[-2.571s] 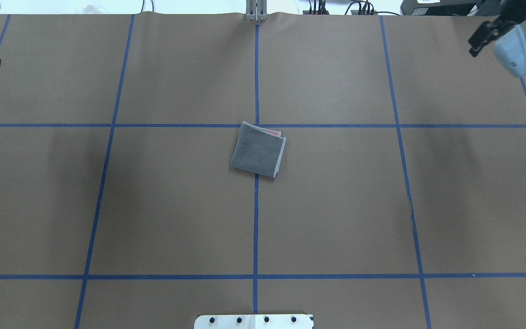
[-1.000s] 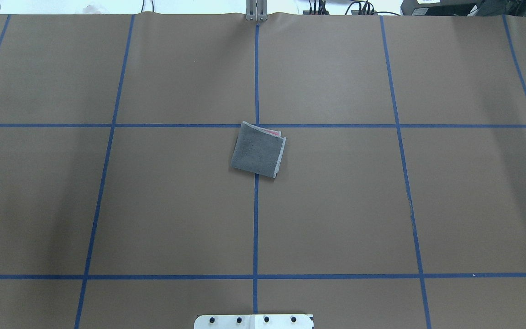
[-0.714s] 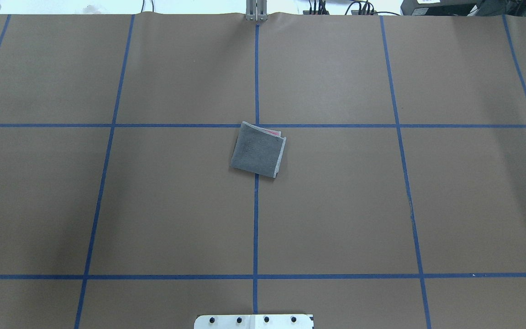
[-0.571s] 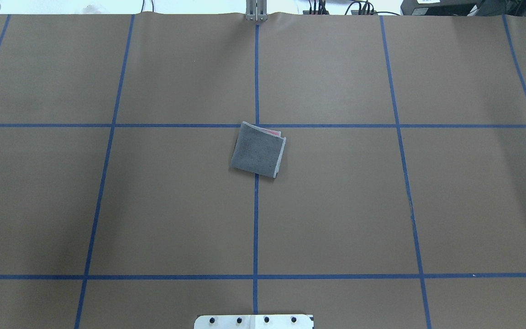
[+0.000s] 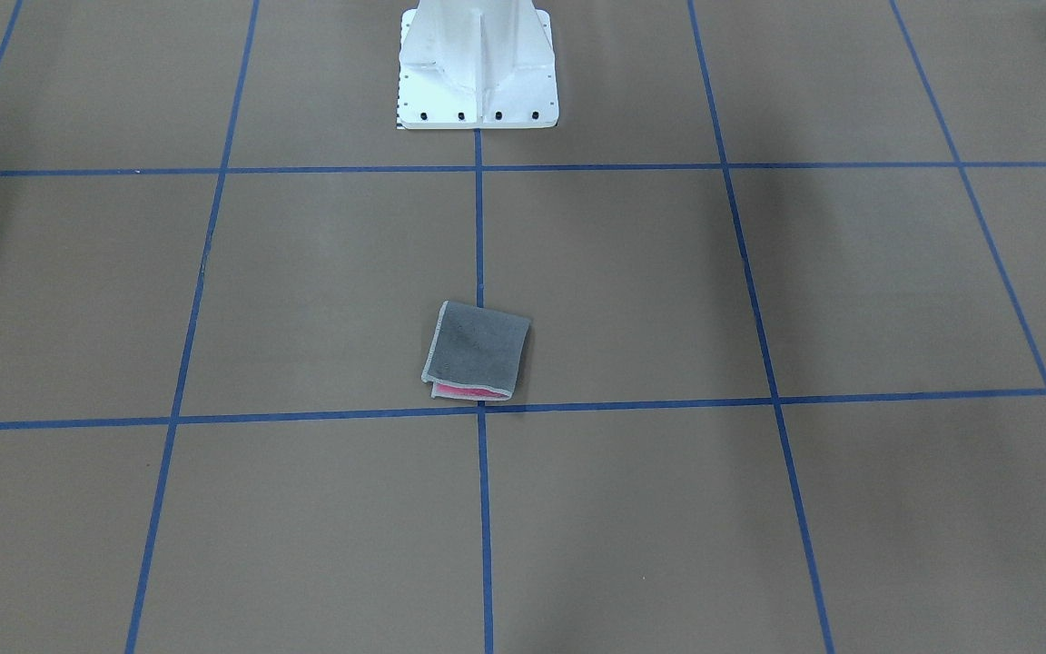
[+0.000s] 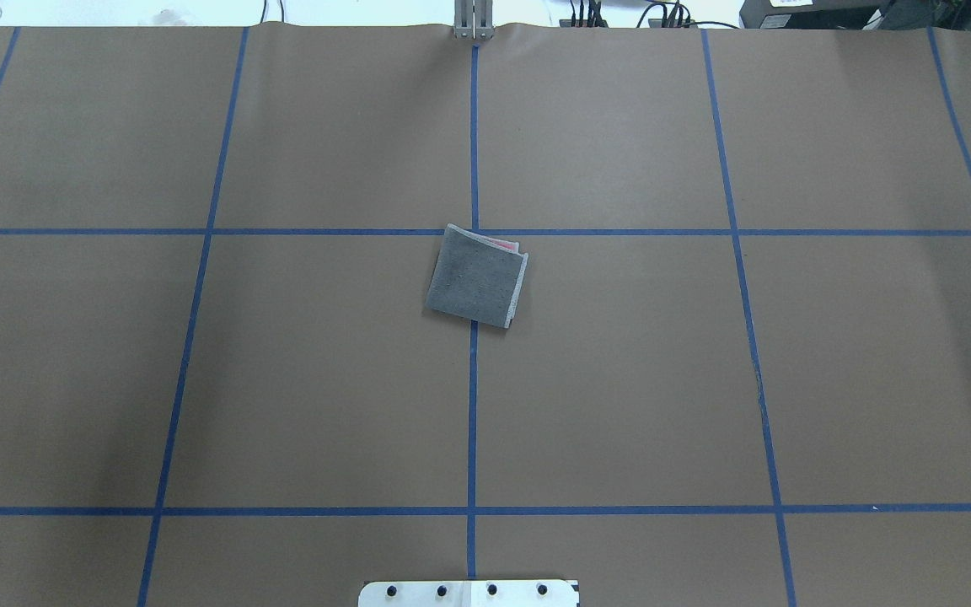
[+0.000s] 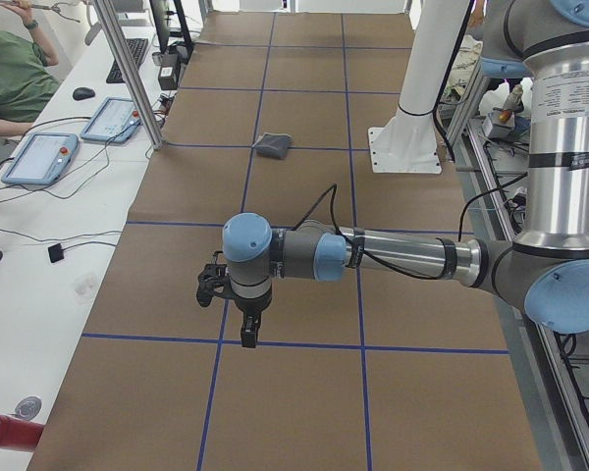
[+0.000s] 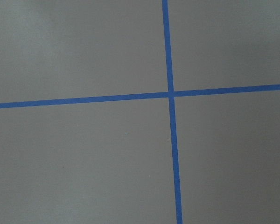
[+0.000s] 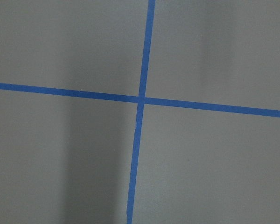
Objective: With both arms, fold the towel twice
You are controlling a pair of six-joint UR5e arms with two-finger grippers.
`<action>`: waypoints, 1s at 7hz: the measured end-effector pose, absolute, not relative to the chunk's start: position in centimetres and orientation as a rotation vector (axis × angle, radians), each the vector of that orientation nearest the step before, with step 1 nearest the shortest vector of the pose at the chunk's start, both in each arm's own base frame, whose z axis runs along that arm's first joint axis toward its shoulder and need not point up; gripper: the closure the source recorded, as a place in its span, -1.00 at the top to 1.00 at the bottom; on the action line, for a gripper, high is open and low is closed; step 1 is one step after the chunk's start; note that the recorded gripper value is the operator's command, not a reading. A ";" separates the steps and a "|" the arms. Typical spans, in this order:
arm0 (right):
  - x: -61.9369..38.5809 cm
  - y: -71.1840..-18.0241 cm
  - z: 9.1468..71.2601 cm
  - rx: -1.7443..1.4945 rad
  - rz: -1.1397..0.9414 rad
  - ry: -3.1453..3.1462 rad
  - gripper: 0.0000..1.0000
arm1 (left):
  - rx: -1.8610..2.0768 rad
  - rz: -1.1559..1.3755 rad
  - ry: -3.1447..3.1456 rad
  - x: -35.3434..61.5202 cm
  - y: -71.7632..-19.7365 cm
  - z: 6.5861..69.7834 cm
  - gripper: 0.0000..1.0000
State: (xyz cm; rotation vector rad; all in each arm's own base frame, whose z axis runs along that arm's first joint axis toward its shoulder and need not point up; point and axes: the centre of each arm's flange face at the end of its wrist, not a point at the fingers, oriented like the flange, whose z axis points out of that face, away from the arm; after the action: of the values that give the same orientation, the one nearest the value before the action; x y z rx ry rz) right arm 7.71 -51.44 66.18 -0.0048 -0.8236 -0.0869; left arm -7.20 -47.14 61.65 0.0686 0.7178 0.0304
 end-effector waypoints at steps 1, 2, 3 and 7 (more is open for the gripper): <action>7.8 -51.3 64.7 0.009 -0.066 -0.813 0.99 | 0.066 0.031 0.718 -7.1 -47.1 61.7 1.00; 7.8 -50.5 63.1 0.028 -0.048 -0.796 0.99 | 0.066 0.032 0.718 -7.0 -47.1 61.7 1.00; 7.9 -49.3 62.7 0.034 -0.042 -0.783 0.99 | 0.065 0.032 0.718 -7.0 -47.1 61.8 1.00; 7.8 -46.2 63.5 0.038 -0.041 -0.781 0.99 | 0.066 0.033 0.717 -7.0 -47.2 61.7 1.00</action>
State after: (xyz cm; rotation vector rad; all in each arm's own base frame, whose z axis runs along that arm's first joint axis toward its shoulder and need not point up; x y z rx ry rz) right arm 7.79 -46.17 63.45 0.0378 -0.7811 -0.0410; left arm -7.03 -47.24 61.66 0.0665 0.7166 0.0330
